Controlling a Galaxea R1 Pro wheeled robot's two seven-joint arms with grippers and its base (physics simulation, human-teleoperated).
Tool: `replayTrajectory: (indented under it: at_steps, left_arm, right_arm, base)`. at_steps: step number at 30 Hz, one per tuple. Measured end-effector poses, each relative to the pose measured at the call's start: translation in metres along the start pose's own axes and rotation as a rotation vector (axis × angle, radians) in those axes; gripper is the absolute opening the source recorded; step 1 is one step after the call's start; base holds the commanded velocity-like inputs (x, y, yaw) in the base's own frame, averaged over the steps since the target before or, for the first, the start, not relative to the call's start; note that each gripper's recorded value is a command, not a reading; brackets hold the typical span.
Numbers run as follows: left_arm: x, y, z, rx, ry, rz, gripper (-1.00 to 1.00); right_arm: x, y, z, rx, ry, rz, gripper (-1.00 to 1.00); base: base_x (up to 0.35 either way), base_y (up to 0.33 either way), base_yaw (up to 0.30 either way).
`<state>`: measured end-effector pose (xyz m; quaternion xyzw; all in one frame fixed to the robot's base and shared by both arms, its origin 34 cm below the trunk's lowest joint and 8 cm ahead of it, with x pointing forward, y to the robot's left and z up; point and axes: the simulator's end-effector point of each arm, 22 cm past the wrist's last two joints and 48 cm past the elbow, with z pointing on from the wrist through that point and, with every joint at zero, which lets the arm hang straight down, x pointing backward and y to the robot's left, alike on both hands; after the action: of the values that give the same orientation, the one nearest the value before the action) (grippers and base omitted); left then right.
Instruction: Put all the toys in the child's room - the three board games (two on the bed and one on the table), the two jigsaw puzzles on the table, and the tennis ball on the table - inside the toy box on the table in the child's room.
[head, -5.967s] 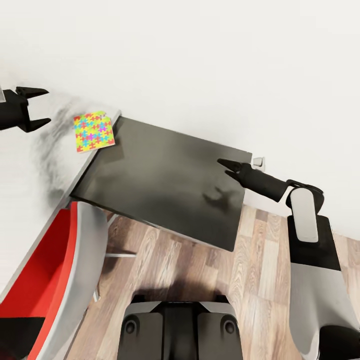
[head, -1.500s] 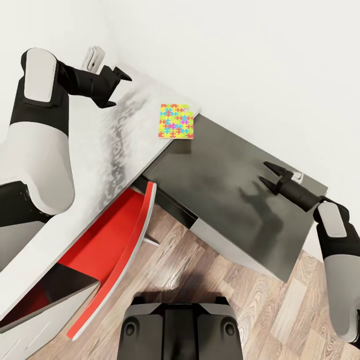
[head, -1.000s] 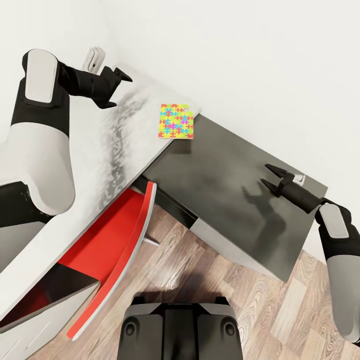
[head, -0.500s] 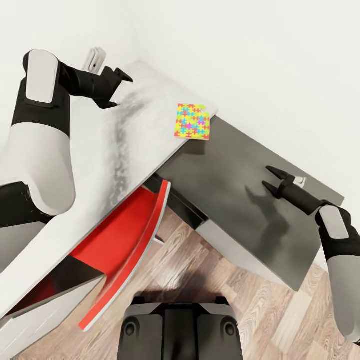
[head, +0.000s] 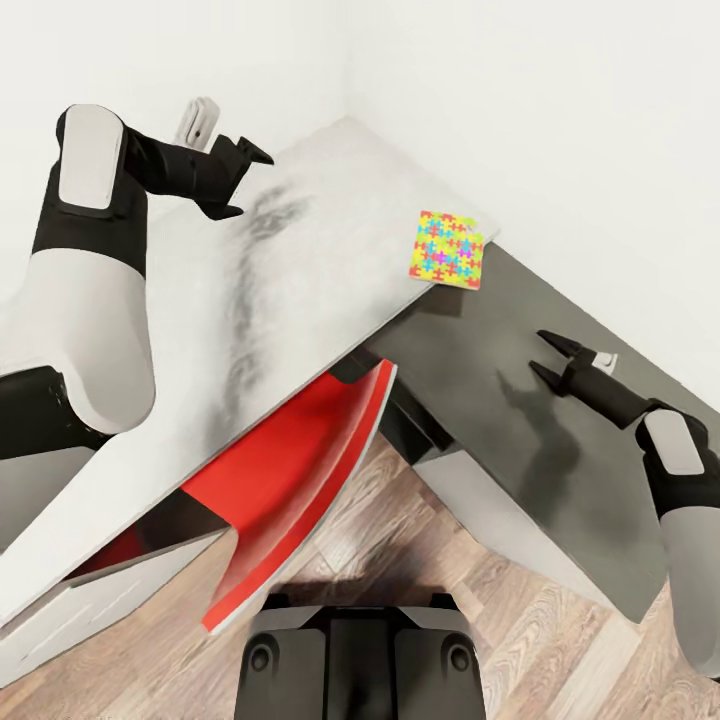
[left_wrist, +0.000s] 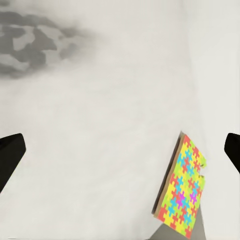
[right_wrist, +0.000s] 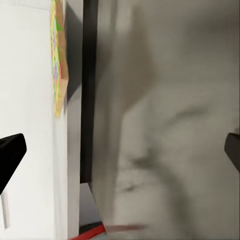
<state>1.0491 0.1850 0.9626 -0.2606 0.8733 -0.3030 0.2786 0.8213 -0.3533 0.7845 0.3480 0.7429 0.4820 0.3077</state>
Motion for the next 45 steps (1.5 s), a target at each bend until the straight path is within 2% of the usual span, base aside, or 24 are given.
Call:
replayTrajectory:
  at_steps: [17, 45]
  left_arm:
    - [0.005, 0.000, 0.003, 0.011, 0.014, -0.015, 1.00]
    - [0.008, 0.004, 0.005, 0.003, 0.016, -0.017, 1.00]
  right_arm:
    - [-0.016, -0.004, -0.005, 0.016, -0.048, -0.042, 1.00]
    - [-0.028, -0.003, -0.011, 0.030, -0.060, -0.076, 1.00]
  base:
    - [0.000, -0.020, 0.083]
    - [0.000, -0.047, 0.012]
